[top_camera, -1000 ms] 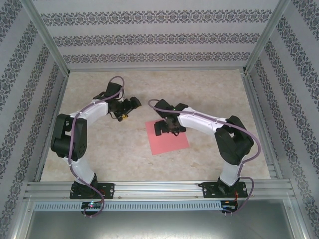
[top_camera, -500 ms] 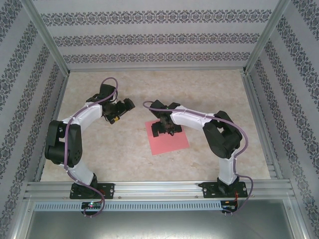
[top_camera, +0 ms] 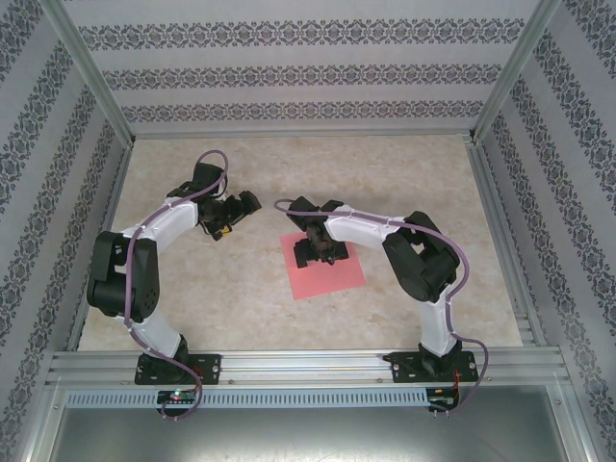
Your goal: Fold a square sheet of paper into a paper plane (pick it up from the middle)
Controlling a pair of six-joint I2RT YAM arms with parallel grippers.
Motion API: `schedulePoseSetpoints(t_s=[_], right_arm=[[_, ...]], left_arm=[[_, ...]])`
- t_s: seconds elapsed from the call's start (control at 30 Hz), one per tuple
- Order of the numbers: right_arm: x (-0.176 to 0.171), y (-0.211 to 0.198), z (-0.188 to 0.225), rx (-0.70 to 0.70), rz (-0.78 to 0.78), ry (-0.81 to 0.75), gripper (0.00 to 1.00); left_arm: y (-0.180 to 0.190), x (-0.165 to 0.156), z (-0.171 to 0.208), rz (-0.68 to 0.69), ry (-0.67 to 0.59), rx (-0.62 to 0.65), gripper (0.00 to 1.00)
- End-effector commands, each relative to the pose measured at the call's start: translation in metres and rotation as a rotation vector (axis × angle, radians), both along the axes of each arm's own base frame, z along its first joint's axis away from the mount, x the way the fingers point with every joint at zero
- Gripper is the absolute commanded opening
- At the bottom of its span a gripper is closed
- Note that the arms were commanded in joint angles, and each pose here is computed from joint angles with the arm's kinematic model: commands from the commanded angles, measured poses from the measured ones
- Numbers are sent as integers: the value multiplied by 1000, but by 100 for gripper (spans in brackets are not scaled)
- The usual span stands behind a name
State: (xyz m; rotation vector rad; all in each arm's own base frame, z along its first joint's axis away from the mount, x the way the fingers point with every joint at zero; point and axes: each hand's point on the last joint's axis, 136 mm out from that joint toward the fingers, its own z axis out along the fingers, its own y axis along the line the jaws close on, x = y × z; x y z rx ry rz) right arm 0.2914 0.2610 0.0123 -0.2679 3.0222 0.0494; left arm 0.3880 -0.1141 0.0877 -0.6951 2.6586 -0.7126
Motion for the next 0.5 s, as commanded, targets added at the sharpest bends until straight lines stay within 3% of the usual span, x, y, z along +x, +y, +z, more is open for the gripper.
schedulePoseSetpoints(t_s=[0.0, 0.23, 0.47], right_arm=[[-9, -13, -17, -57, -8, 64, 86], [-11, -16, -25, -53, -28, 82, 80], [-1, 5, -5, 73, -34, 39, 59]], left_arm=[[2, -6, -10, 3, 41, -7, 100], [1, -6, -10, 0, 44, -15, 100], [2, -7, -11, 24, 44, -25, 100]])
